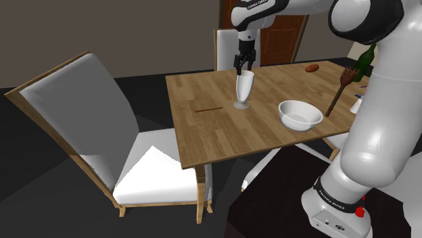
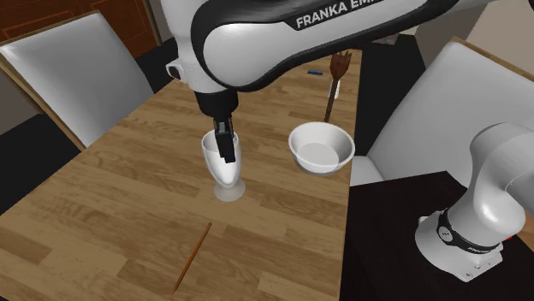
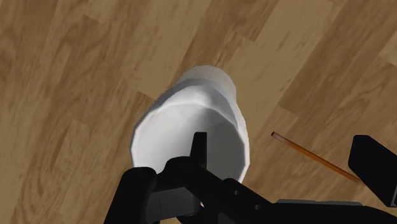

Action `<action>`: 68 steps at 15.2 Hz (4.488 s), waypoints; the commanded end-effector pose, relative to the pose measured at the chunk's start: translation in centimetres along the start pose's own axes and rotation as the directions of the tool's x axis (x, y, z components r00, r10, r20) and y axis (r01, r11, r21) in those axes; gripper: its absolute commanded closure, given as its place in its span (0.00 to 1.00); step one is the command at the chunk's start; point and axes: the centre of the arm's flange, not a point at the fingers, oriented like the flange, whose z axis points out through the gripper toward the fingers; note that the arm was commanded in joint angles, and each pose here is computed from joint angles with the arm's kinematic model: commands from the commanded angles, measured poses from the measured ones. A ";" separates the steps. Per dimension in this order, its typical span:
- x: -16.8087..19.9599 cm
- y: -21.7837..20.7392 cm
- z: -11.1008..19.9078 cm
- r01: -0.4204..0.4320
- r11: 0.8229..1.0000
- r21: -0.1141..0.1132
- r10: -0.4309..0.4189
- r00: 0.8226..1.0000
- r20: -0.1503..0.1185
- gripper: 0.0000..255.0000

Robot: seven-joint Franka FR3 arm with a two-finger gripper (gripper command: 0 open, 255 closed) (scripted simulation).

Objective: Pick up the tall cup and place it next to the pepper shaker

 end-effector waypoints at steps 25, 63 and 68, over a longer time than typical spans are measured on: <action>2.7 1.7 5.7 0.003 1.000 0.006 -0.003 1.000 0.012 1.00; -0.3 3.6 -12.5 0.003 1.000 0.006 -0.003 1.000 0.012 1.00; -5.6 7.4 -13.3 0.003 1.000 0.006 -0.003 1.000 0.012 1.00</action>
